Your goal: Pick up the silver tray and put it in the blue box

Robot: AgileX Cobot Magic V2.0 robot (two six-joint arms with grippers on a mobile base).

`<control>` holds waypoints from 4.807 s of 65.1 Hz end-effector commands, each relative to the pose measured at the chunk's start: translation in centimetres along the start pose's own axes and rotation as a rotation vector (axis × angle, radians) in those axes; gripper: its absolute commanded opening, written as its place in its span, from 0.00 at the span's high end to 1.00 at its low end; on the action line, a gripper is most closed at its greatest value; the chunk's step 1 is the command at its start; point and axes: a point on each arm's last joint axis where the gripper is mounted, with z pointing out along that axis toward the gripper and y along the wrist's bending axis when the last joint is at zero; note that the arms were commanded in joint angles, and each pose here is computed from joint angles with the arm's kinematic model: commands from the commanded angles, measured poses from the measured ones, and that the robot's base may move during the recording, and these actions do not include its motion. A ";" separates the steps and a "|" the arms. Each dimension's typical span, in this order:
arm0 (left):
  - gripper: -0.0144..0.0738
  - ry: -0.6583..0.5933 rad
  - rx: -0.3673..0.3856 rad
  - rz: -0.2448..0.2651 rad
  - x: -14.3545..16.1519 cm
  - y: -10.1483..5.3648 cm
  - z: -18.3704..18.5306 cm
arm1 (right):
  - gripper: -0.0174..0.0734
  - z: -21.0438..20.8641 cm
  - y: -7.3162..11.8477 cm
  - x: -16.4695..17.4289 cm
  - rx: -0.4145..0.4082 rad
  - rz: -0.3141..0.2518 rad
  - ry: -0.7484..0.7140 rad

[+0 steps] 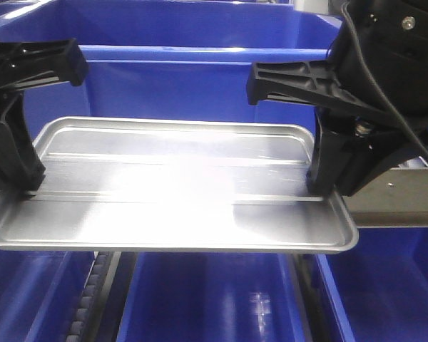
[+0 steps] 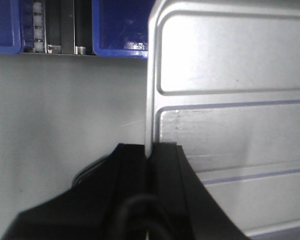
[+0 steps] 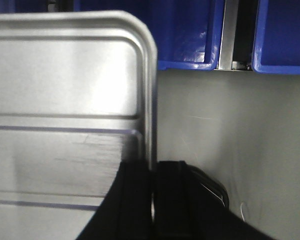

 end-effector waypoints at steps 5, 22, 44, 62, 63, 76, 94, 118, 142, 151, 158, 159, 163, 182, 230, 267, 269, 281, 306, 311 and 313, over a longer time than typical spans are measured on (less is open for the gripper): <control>0.95 -0.043 -0.010 0.036 -0.4 0.1 -1.2 | 0.74 -1.3 -0.3 -0.8 0.009 -0.036 -0.059; 0.95 -0.043 -0.010 0.036 -0.4 0.1 -1.2 | 0.74 -1.3 -0.3 -0.8 0.009 -0.036 -0.059; 0.95 -0.043 -0.010 0.036 -0.4 0.1 -1.2 | 0.74 -1.3 -0.3 -0.8 0.009 -0.036 -0.059; 0.95 -0.061 -0.009 0.047 -0.6 0.1 -1.2 | 0.74 -1.4 -0.1 -1.0 -0.010 -0.037 -0.076; 0.95 -0.063 -0.007 0.047 -0.6 0.1 -1.2 | 0.74 -1.4 -0.1 -1.0 -0.010 -0.037 -0.076; 0.95 -0.097 0.030 0.036 -1.3 -0.5 -1.9 | 0.74 -2.2 0.4 -1.7 -0.032 -0.022 -0.095; 0.95 -0.256 0.124 0.069 -5.4 -2.9 -7.7 | 0.74 -8.5 2.9 -5.9 -0.133 -0.009 -0.242; 0.95 -0.679 0.180 0.167 -11.9 -4.0 -10.6 | 0.74 -11.7 4.0 -12.7 -0.190 -0.138 -0.667; 0.95 -0.792 0.173 0.195 -17.8 -2.8 -3.5 | 0.74 -6.1 2.6 -17.9 -0.237 -0.191 -0.828; 0.95 -0.747 0.152 0.194 -18.0 -2.7 -1.4 | 0.74 -3.6 2.4 -18.2 -0.209 -0.189 -0.779; 0.95 -0.746 0.153 0.193 -18.0 -2.7 -1.4 | 0.74 -3.3 2.3 -18.2 -0.202 -0.188 -0.770; 0.95 -0.747 0.152 0.192 -18.1 -2.7 -1.4 | 0.74 -3.3 2.3 -18.2 -0.202 -0.188 -0.770; 0.91 -0.753 0.153 0.191 -18.2 -2.8 -1.6 | 0.73 -3.4 2.4 -18.2 -0.204 -0.188 -0.772; 0.66 -0.752 0.114 0.196 -18.3 -2.2 -2.4 | 0.25 -3.5 1.8 -18.4 -0.183 -0.186 -0.773; 0.95 -0.880 0.096 0.147 -17.0 -0.3 -10.4 | 0.75 -10.5 0.7 -17.4 -0.179 -0.155 -0.876; 0.95 -1.111 0.304 0.317 0.6 5.4 -12.5 | 0.75 -12.5 -4.8 0.2 -0.422 -0.540 -1.064; 0.95 -1.121 0.305 0.322 1.7 5.9 -12.4 | 0.75 -12.4 -5.5 1.6 -0.422 -0.540 -1.068; 0.95 -1.222 0.335 0.322 7.9 8.6 -11.8 | 0.75 -12.7 -8.4 7.4 -0.437 -0.540 -1.156; 0.95 -1.292 0.355 0.321 11.2 10.1 -10.5 | 0.75 -13.4 -9.6 9.8 -0.455 -0.540 -1.248; 0.95 -1.292 0.355 0.321 11.2 10.1 -10.5 | 0.75 -13.4 -9.6 9.8 -0.455 -0.540 -1.248; 0.95 -1.292 0.355 0.321 11.2 10.1 -10.5 | 0.75 -13.4 -9.6 9.8 -0.455 -0.540 -1.248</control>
